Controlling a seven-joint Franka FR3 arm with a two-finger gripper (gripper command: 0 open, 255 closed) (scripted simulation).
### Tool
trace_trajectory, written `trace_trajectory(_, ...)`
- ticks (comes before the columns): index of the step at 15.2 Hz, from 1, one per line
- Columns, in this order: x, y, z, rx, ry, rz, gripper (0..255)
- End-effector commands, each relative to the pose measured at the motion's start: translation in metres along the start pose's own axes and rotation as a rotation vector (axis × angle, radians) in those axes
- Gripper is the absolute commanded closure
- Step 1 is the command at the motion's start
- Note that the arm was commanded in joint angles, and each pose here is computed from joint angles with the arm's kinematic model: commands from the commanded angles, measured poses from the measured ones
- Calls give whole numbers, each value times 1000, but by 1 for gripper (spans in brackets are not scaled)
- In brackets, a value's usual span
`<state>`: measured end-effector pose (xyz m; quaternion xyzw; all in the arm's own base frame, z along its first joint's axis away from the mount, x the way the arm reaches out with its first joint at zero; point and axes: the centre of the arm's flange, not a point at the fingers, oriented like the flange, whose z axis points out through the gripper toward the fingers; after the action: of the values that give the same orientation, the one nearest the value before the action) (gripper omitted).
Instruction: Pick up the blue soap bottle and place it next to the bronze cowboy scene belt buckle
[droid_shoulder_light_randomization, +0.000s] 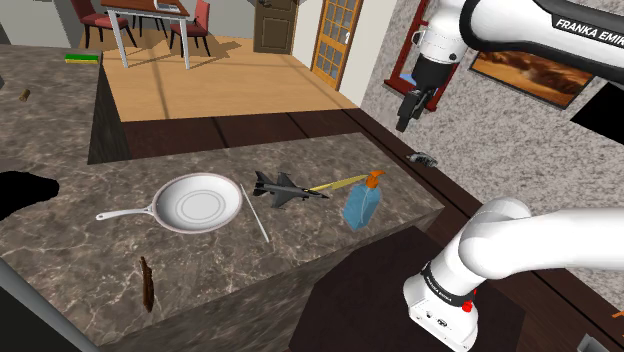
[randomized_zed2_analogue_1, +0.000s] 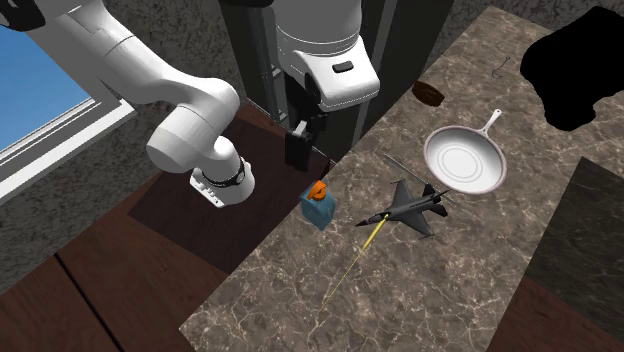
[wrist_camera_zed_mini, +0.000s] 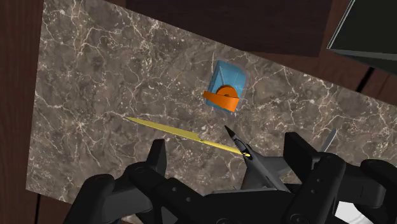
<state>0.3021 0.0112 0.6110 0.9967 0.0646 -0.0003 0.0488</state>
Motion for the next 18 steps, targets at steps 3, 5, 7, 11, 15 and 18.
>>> trace_trajectory(3,14,-2,25,7,-34,31,0)
trace_trajectory(5,28,-4,50,13,-69,62,0)
trace_trajectory(7,40,-5,76,20,-103,93,0)
trace_trajectory(11,63,-7,128,33,-171,155,0)
trace_trajectory(15,82,-9,182,46,-240,217,0)
trace_trajectory(18,92,-10,216,54,-283,256,0)
